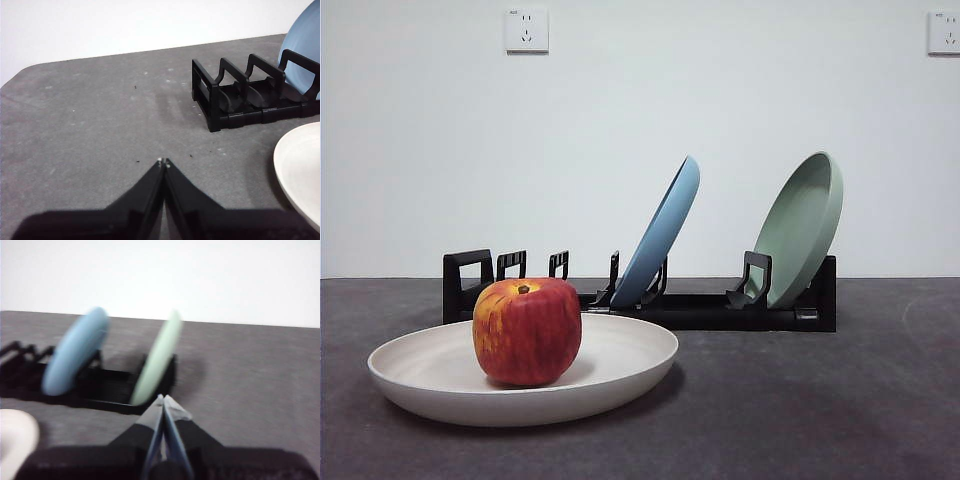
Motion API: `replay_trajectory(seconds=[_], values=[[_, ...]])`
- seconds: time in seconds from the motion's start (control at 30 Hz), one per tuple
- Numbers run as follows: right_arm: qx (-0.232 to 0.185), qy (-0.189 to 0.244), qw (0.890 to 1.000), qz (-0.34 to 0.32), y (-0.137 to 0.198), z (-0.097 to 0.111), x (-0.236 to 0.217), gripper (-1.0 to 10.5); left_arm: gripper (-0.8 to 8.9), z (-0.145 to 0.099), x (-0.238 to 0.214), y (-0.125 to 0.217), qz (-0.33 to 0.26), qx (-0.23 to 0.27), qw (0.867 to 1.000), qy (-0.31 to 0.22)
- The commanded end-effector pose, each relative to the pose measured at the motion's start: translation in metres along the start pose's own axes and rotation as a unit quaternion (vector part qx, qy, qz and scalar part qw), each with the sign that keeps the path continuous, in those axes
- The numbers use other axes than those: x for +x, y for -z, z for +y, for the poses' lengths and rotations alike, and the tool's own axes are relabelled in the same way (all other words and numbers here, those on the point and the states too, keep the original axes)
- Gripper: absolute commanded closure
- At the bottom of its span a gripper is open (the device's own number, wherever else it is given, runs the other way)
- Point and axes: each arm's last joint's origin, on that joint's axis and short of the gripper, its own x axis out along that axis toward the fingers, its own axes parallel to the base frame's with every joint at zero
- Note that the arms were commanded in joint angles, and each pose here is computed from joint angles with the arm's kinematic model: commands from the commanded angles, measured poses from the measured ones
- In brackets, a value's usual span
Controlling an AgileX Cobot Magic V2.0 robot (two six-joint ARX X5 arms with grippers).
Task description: Take the yellow plate from the plate rack,put the plate on the table,take the apple from the table,put the apple in the plate
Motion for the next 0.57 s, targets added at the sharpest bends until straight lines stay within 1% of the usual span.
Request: replay_trajectory(seconds=[0.03, 0.13, 0.23, 0.4, 0.57], values=[[-0.006, 0.025, 0.999, -0.031, 0.016, -0.004, 0.002, 9.5, 8.15, 0.0, 0.001, 0.004, 0.006, -0.003, 1.0, -0.003], [-0.008, 0.039, 0.997, -0.064, 0.031, -0.006, 0.005, 9.5, 8.15, 0.0, 0.001, 0.004, 0.006, -0.003, 1.0, -0.003], [-0.009, 0.04, 0.996, -0.078, 0.047, -0.006, 0.011, 9.5, 8.15, 0.0, 0.001, 0.004, 0.006, -0.003, 1.0, -0.003], [0.006, 0.038, 0.998, -0.055, 0.079, -0.006, 0.02, 9.5, 8.15, 0.0, 0.001, 0.004, 0.006, -0.003, 1.0, -0.003], [0.03, 0.037, 0.999, -0.014, 0.1, -0.005, 0.026, 9.5, 8.15, 0.0, 0.001, 0.004, 0.006, -0.003, 1.0, -0.003]])
